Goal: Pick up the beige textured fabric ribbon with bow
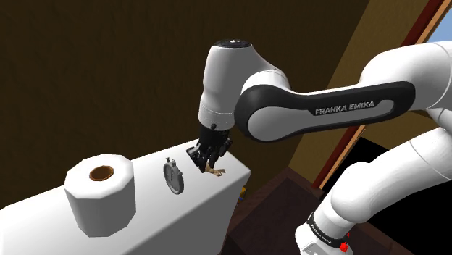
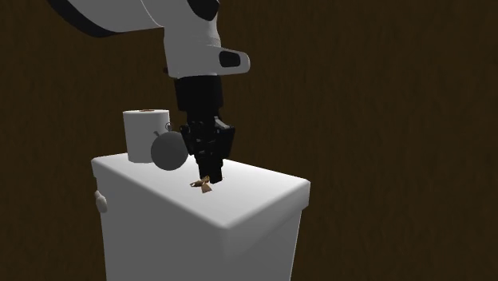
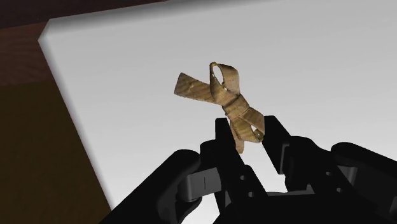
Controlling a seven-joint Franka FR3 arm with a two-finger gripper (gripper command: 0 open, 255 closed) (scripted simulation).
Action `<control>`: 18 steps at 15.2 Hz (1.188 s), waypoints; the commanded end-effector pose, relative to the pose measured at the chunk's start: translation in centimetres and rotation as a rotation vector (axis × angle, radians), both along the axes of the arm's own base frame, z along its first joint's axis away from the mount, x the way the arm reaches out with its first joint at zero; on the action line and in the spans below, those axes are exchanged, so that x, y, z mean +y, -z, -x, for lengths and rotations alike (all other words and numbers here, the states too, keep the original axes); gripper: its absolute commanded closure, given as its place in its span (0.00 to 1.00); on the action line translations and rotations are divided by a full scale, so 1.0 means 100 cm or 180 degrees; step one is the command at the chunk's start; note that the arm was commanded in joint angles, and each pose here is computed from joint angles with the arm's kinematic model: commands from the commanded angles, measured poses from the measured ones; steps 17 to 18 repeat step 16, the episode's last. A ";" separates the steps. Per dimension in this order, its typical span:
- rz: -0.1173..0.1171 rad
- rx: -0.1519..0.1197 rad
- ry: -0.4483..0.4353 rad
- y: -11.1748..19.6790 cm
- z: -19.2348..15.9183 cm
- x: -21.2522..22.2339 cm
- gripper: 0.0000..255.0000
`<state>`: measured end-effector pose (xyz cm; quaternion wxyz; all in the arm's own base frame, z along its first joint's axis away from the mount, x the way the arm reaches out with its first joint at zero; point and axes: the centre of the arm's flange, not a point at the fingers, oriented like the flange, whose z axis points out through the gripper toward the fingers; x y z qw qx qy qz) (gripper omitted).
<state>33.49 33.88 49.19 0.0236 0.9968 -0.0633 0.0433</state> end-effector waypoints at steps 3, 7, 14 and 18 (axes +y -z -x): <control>0.0014 0.0021 0.0007 -0.015 0.000 -0.002 1.00; 0.0014 0.0021 0.0007 -0.036 0.000 -0.002 1.00; 0.0014 0.0021 0.0007 -0.073 0.000 -0.002 1.00; 0.0014 0.0021 0.0007 -0.074 0.000 -0.002 1.00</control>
